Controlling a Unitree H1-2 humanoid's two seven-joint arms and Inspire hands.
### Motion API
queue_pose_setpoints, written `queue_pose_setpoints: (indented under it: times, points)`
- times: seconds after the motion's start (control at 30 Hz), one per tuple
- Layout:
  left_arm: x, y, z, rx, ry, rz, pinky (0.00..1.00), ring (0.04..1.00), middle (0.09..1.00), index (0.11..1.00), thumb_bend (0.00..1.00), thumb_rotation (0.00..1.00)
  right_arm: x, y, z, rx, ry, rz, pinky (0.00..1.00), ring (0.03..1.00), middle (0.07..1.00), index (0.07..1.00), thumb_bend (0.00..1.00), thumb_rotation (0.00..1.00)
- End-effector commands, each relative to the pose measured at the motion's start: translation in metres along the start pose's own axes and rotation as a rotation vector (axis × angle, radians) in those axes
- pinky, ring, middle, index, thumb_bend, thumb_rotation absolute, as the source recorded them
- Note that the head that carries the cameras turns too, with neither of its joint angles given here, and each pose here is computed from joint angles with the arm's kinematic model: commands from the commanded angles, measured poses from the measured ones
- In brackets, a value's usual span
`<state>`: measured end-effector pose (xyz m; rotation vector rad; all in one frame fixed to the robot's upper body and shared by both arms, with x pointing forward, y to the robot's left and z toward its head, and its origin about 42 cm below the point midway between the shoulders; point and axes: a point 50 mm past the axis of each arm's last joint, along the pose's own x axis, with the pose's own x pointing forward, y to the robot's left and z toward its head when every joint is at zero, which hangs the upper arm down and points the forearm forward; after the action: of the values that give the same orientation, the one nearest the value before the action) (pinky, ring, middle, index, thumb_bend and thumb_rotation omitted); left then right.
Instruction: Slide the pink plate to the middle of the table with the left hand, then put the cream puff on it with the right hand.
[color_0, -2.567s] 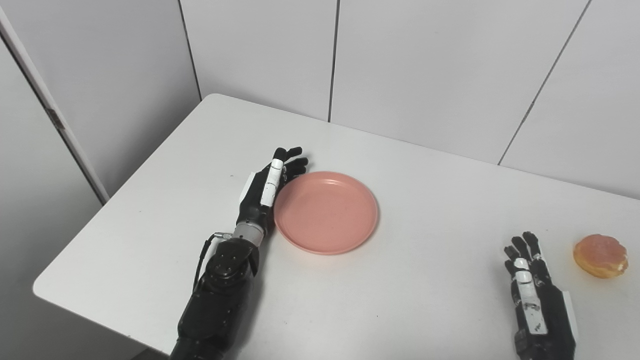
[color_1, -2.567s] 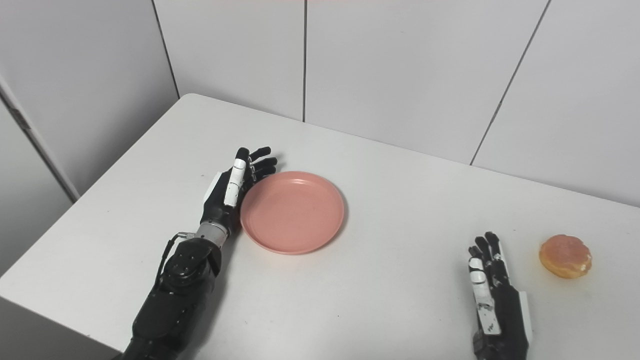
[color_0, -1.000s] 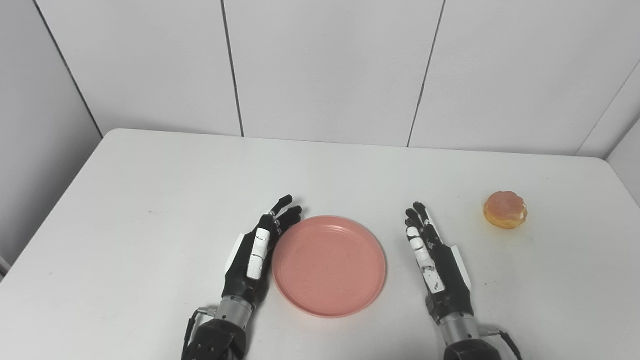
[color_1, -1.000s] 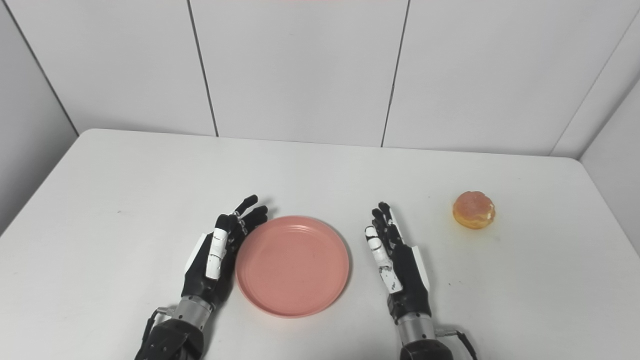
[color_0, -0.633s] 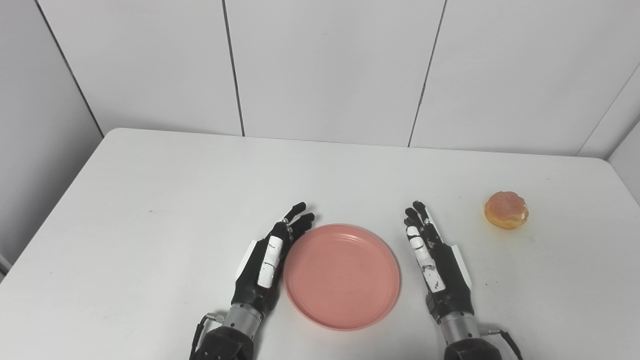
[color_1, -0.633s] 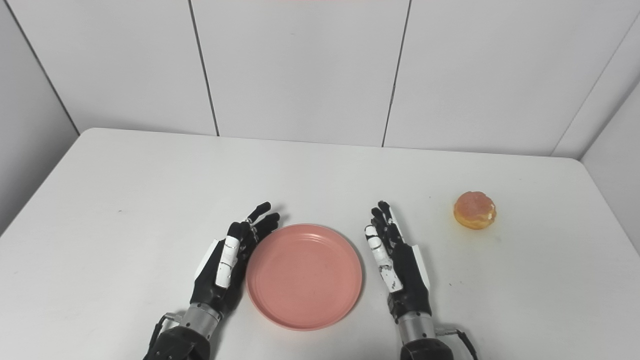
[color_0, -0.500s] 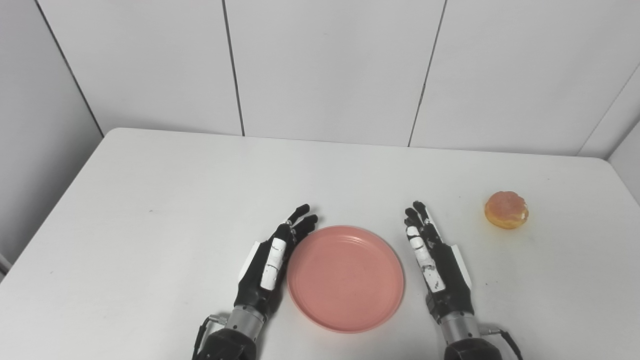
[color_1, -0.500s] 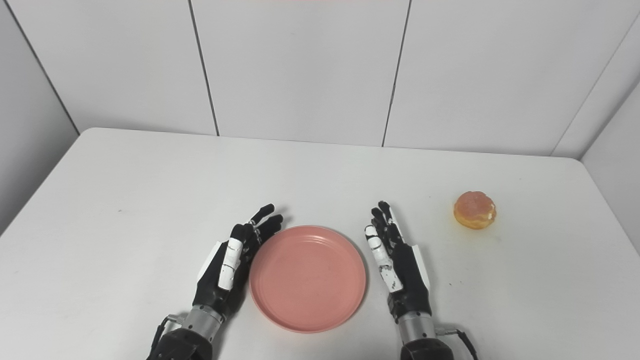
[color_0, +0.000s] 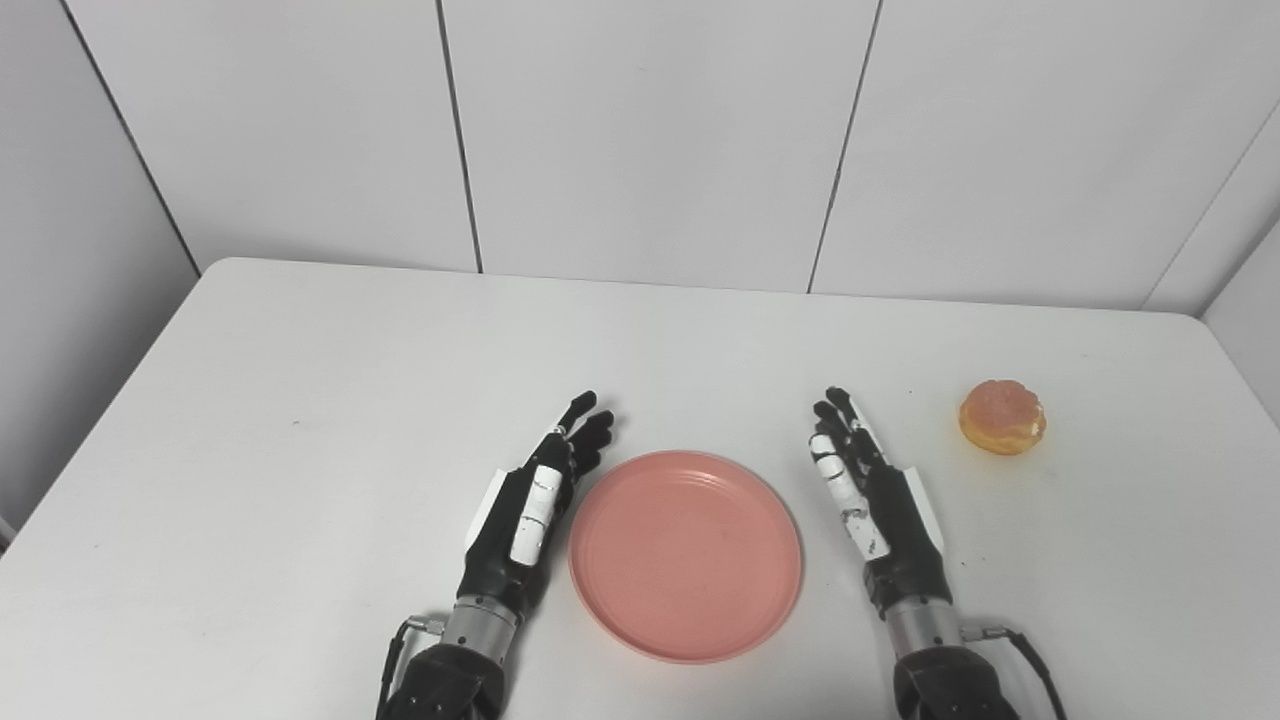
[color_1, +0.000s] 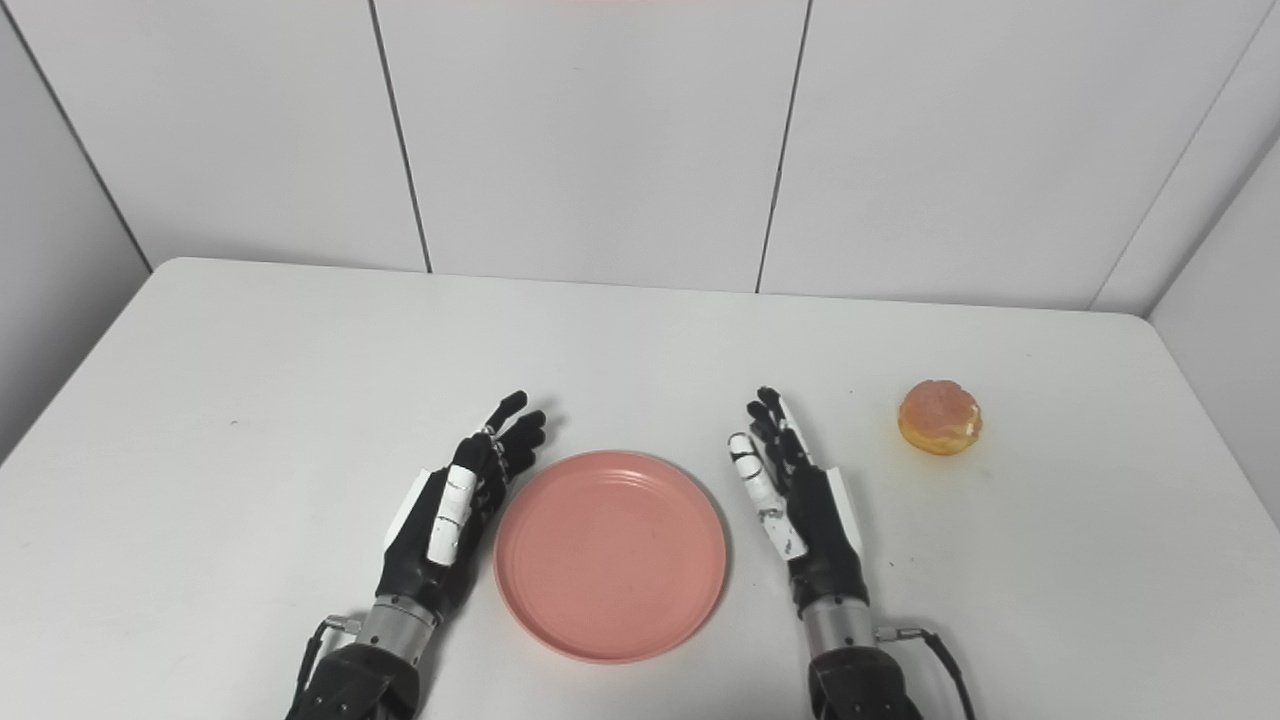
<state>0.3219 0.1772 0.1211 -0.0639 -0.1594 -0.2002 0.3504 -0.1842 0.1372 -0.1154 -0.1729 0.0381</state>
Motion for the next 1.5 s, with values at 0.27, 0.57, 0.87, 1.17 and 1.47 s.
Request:
queue_pose_setpoints:
  times: [0.27, 0.57, 0.87, 1.17, 1.47]
  points:
    - [-0.008, 0.006, -0.015, 0.001, -0.001, 0.025, 0.95, 0.943, 0.934, 0.932, 0.79, 1.00, 0.032, -0.043, 0.028, -0.154, -0.214, -0.098, 0.95, 0.928, 0.936, 0.961, 0.59, 0.85]
    - [-0.008, 0.007, -0.014, -0.007, 0.020, -0.008, 0.95, 0.938, 0.928, 0.928, 0.78, 1.00, 0.048, -0.067, 0.034, -0.307, -0.338, -0.216, 0.85, 0.885, 0.922, 0.940, 0.56, 0.71]
    - [-0.010, 0.010, -0.010, 0.000, 0.030, -0.025, 0.93, 0.923, 0.913, 0.915, 0.78, 1.00, 0.055, -0.088, 0.048, -0.414, -0.354, -0.294, 0.89, 0.911, 0.926, 0.944, 0.59, 0.57]
    - [-0.011, 0.011, -0.005, -0.003, 0.051, -0.038, 0.94, 0.915, 0.902, 0.905, 0.78, 1.00, 0.065, -0.113, 0.053, -0.485, -0.307, -0.376, 0.89, 0.932, 0.935, 0.937, 0.62, 0.43]
    - [-0.011, 0.011, -0.004, 0.000, 0.053, -0.038, 0.93, 0.912, 0.894, 0.896, 0.75, 1.00, 0.069, -0.128, 0.050, -0.614, -0.183, -0.397, 0.80, 0.894, 0.922, 0.904, 0.67, 0.28]
